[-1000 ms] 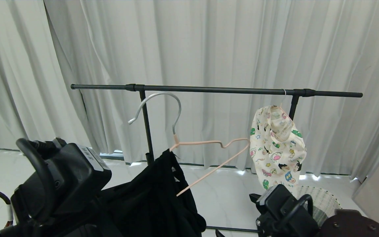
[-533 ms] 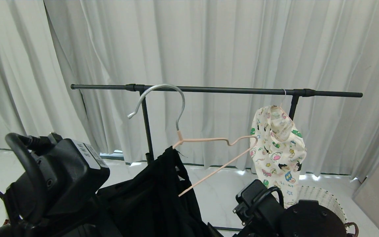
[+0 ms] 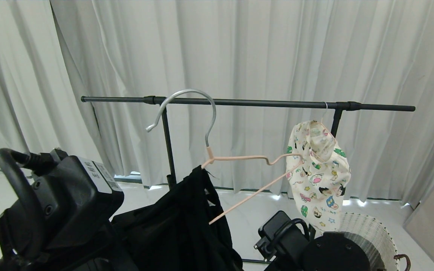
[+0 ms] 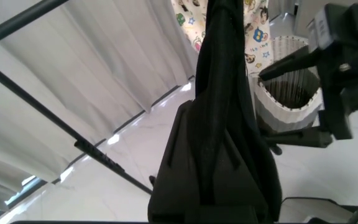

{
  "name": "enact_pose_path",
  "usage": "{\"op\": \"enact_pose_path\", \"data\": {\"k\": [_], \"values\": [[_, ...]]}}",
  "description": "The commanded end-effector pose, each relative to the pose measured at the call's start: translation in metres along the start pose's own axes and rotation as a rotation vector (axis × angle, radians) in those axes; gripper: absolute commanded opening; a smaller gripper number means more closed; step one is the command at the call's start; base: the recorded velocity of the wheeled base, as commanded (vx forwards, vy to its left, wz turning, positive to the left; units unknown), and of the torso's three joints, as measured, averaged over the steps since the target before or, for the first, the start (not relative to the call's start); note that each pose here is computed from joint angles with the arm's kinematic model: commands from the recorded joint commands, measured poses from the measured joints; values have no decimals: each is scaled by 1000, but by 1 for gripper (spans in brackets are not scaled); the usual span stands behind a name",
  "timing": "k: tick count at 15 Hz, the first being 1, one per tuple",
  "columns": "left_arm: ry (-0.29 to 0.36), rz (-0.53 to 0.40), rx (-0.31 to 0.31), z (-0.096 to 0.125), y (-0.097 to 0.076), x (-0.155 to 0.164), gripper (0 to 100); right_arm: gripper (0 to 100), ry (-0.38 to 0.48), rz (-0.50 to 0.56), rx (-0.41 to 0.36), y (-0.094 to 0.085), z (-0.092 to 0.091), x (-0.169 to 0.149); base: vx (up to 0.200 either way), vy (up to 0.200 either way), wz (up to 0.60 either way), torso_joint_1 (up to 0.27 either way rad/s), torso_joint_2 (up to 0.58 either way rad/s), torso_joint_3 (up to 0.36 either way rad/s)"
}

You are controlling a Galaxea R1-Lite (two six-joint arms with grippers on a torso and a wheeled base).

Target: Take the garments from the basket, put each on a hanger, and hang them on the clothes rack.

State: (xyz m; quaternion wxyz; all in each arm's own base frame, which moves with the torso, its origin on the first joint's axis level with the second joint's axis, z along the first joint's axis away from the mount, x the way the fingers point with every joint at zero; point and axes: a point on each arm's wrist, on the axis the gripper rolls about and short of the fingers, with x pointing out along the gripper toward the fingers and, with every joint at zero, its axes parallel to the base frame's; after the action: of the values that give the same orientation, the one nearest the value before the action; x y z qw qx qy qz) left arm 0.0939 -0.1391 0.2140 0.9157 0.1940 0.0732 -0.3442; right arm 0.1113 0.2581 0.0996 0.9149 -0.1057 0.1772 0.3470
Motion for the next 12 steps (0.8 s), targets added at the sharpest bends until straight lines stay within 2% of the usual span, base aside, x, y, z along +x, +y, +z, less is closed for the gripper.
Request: {"op": "enact_pose_path", "data": {"k": [1, 2, 4, 6, 9, 12], "values": [[-5, -13, 4, 0, -2, -1, 0, 100, 26, -9, -24, 1, -7, 5, 0, 0, 0, 0, 0, 0], [-1, -11, 4, -1, -2, -1, 0, 100, 46, -24, -38, -4, -12, 4, 0, 0, 0, 0, 0, 0], [6, -8, 5, -3, -2, -1, 0, 100, 107, -85, -73, -24, -26, 2, 0, 0, 0, 0, 0, 0], [35, 13, 13, -11, -2, -1, 0, 100, 148, -198, -99, -58, -34, -9, 0, 0, 0, 0, 0, 0], [72, 13, 24, -25, -4, -4, 0, 100, 144, -343, -44, -94, -33, -24, 0, 0, 0, 0, 0, 0], [112, -1, 43, -44, -7, -11, 0, 100, 119, -456, -2, -123, -27, -33, 0, 0, 0, 0, 0, 0]]}}
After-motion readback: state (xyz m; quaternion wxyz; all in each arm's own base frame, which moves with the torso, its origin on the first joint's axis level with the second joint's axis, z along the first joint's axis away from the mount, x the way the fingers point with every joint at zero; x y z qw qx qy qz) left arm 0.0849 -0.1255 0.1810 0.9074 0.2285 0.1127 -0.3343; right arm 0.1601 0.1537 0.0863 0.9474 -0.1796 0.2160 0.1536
